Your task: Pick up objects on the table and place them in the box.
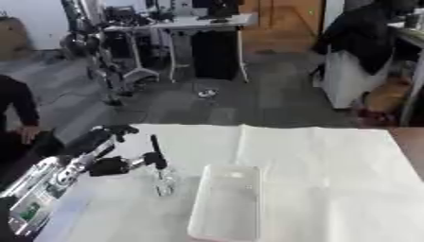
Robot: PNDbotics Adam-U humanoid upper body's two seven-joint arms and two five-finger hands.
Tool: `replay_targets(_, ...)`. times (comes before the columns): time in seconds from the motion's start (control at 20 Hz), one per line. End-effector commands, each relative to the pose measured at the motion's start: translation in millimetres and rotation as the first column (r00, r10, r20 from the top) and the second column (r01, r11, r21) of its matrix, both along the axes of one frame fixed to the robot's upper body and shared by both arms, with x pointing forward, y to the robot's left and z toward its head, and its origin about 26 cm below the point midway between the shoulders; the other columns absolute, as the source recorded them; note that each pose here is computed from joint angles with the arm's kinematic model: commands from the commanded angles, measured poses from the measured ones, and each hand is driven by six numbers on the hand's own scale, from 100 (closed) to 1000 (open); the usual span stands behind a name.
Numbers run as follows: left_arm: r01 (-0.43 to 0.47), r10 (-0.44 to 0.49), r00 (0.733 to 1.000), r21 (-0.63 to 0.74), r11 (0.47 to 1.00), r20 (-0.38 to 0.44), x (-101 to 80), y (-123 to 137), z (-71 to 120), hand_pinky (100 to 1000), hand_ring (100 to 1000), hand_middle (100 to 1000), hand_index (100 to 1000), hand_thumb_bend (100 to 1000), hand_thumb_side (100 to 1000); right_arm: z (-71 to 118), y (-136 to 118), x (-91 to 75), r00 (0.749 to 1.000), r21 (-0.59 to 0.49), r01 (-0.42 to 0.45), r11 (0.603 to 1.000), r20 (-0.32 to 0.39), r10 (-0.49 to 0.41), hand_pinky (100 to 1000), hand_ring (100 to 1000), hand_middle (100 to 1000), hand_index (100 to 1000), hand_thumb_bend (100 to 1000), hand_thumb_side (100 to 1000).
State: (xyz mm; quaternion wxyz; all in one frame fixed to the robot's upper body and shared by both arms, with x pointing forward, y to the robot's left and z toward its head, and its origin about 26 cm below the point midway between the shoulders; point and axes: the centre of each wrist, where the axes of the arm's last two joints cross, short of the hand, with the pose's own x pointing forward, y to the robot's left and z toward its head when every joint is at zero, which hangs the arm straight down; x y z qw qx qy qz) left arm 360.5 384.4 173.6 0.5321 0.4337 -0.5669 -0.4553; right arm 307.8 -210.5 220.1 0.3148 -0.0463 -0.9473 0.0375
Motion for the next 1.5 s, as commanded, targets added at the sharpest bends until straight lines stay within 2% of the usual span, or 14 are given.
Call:
replay_targets(0.05,-0.033,0.032,0.999,0.082,0.996,0.013,-0.2,10,21.0,915,847,900,890,609,1000,8.0,0,-1.6,1.0,-0.006,-0.008,1.0,0.028,0.008,374,386,480,909,432,1000)
replay_targets(0.55,-0.062,0.072,0.995,0.127,0.99,-0.072,0.1,13,19.4,937,880,941,843,597,1000,8.2,0,-1.6,1.0,-0.007,-0.008,1.0,0.029,0.008,374,385,480,909,433,1000)
replay_targets(0.8,-0.099,0.13,0.982,0.21,0.973,-0.136,0.9,15,20.5,864,876,975,868,586,1000,8.2,0,-1.6,1.0,-0.007,-0.008,1.0,0.029,0.008,374,386,480,910,433,1000)
replay_targets(1.0,-0.108,0.153,0.975,0.256,0.961,-0.163,3.0,13,21.3,864,891,985,879,601,1000,8.2,1,-1.6,1.0,-0.007,-0.008,1.0,0.029,0.009,374,385,480,910,434,1000)
replay_targets(1.25,-0.072,0.131,0.968,0.264,0.962,-0.213,11.2,5,19.0,876,903,992,897,716,1000,8.5,1,-1.5,0.999,-0.006,-0.011,1.0,0.03,0.011,374,386,480,910,432,1000)
replay_targets(1.5,-0.028,0.096,0.962,0.259,0.965,-0.256,16.1,1,16.4,893,930,1000,928,924,1000,8.9,2,-1.5,0.999,-0.004,-0.014,1.0,0.032,0.015,374,385,480,911,433,1000)
